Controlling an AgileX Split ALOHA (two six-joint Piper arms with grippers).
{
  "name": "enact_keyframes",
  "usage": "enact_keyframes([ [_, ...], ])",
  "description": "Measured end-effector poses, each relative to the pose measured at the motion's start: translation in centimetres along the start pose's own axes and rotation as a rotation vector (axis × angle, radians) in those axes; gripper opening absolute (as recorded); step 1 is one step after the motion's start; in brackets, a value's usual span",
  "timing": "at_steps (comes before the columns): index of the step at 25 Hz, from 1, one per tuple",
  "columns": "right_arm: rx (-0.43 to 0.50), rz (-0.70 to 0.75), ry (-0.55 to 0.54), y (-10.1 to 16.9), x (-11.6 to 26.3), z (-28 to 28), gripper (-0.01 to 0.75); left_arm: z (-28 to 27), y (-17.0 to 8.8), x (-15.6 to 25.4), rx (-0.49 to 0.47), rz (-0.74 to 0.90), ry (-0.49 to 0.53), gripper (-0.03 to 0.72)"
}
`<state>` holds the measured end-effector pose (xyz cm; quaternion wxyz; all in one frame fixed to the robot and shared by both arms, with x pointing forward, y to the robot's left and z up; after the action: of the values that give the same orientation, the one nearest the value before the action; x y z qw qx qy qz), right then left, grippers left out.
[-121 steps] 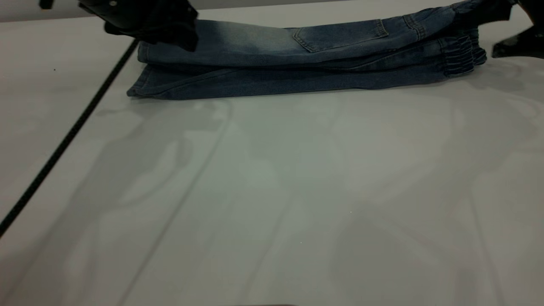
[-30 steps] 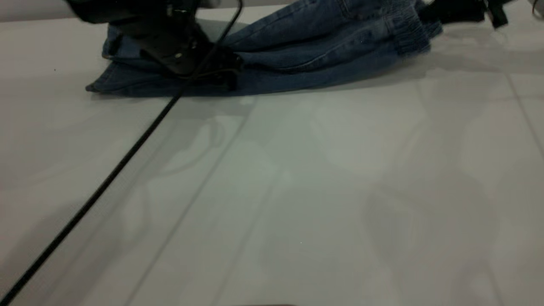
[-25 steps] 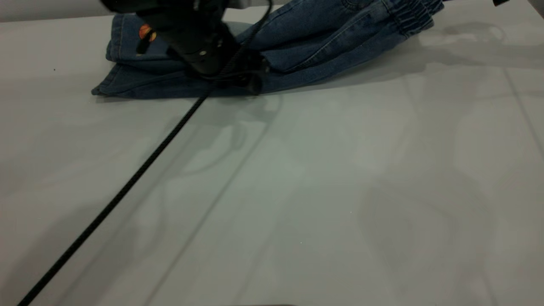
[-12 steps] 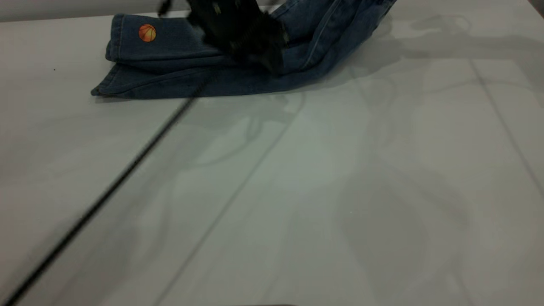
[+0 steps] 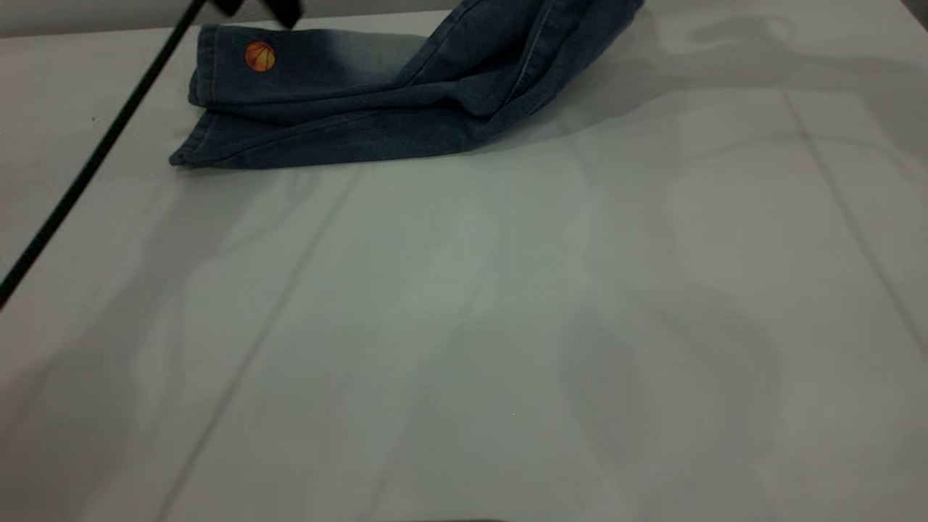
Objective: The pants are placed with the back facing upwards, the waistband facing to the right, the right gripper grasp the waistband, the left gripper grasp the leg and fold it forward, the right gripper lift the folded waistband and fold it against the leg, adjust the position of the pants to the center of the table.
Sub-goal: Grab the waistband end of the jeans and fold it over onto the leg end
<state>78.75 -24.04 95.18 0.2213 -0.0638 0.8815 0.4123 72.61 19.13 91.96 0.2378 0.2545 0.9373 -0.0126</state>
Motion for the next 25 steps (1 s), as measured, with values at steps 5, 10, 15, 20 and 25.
enact_keyframes([
  [5,-0.030,-0.051,0.011,3.1,-0.3,1.4,0.037,4.2,0.6,2.1,0.008,-0.022,0.061,0.504],
  [10,-0.049,-0.084,0.017,5.1,-0.4,2.2,0.037,8.5,-1.4,3.6,0.032,0.003,0.098,0.504],
  [15,-0.056,-0.109,0.006,6.3,-0.8,2.1,0.037,9.9,-5.2,2.9,0.056,0.077,0.083,0.504],
  [20,-0.043,-0.131,-0.017,7.1,-1.5,1.4,0.037,10.0,-10.1,1.6,0.089,0.161,0.035,0.504],
  [25,-0.025,-0.146,-0.023,7.5,-1.8,0.9,0.037,9.7,-12.2,1.0,0.117,0.176,0.054,0.504],
])
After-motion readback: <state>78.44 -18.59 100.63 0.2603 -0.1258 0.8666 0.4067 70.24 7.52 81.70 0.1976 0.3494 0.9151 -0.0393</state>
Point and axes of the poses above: a point on each arm's last joint axis where the gripper is mounted, z pointing out along that axis toward the gripper, y along the wrist's bending axis when the last joint is at zero, x = y × z, the point moved 3 cm from there along z, pointing out along that axis toward the gripper, and after that the axes turned 6 degrees about z, right-handed, at the moved point
